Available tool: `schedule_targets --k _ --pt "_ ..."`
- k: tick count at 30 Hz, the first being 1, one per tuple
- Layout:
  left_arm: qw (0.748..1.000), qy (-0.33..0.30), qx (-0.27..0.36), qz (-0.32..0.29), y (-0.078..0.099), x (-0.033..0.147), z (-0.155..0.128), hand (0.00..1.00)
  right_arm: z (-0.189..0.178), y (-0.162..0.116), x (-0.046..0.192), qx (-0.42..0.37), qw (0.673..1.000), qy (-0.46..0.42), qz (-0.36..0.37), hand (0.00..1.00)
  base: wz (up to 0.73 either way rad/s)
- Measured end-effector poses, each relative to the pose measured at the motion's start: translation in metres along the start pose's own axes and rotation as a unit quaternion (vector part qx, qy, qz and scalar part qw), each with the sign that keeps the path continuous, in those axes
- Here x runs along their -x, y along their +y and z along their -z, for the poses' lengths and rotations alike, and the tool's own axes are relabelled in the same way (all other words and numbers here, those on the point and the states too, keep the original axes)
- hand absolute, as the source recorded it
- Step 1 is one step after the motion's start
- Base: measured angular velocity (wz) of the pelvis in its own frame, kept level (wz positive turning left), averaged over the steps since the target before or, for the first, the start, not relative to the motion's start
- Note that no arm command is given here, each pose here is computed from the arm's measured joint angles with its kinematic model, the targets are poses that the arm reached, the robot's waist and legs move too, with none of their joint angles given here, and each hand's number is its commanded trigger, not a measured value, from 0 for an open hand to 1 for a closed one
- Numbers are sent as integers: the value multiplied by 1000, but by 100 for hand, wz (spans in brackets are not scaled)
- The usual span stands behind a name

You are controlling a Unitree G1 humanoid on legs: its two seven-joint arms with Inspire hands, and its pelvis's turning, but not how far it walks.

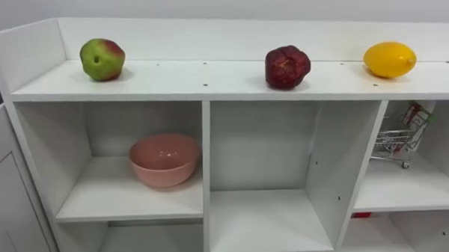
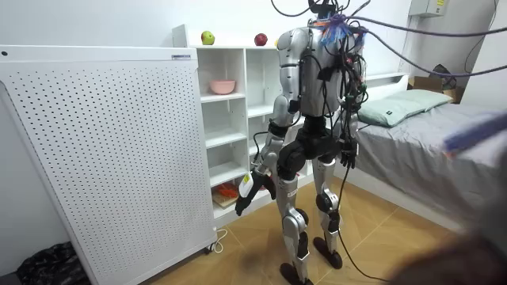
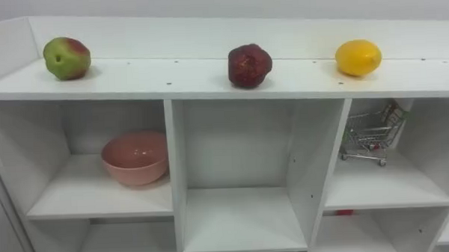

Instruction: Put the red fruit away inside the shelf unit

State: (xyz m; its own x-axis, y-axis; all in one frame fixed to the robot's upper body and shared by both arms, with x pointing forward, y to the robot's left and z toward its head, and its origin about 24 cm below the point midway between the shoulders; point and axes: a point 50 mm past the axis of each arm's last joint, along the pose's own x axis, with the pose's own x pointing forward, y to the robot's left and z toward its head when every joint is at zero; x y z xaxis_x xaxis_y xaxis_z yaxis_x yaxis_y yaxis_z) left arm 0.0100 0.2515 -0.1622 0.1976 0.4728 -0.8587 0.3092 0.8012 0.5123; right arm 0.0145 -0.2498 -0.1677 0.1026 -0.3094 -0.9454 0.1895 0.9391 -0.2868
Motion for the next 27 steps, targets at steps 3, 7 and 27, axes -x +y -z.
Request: schedule_targets --k 3,7,27 --pt "1000 4 8 0 -1 0 1 0 -2 2 0 -1 1000 -6 -3 0 0" --pt "1000 8 9 -10 -1 1 4 0 -1 2 0 -18 1000 -5 2 0 3" --pt "994 -97 27 -53 6 1 -30 0 -198 10 112 -39 834 -542 94 0 -5"
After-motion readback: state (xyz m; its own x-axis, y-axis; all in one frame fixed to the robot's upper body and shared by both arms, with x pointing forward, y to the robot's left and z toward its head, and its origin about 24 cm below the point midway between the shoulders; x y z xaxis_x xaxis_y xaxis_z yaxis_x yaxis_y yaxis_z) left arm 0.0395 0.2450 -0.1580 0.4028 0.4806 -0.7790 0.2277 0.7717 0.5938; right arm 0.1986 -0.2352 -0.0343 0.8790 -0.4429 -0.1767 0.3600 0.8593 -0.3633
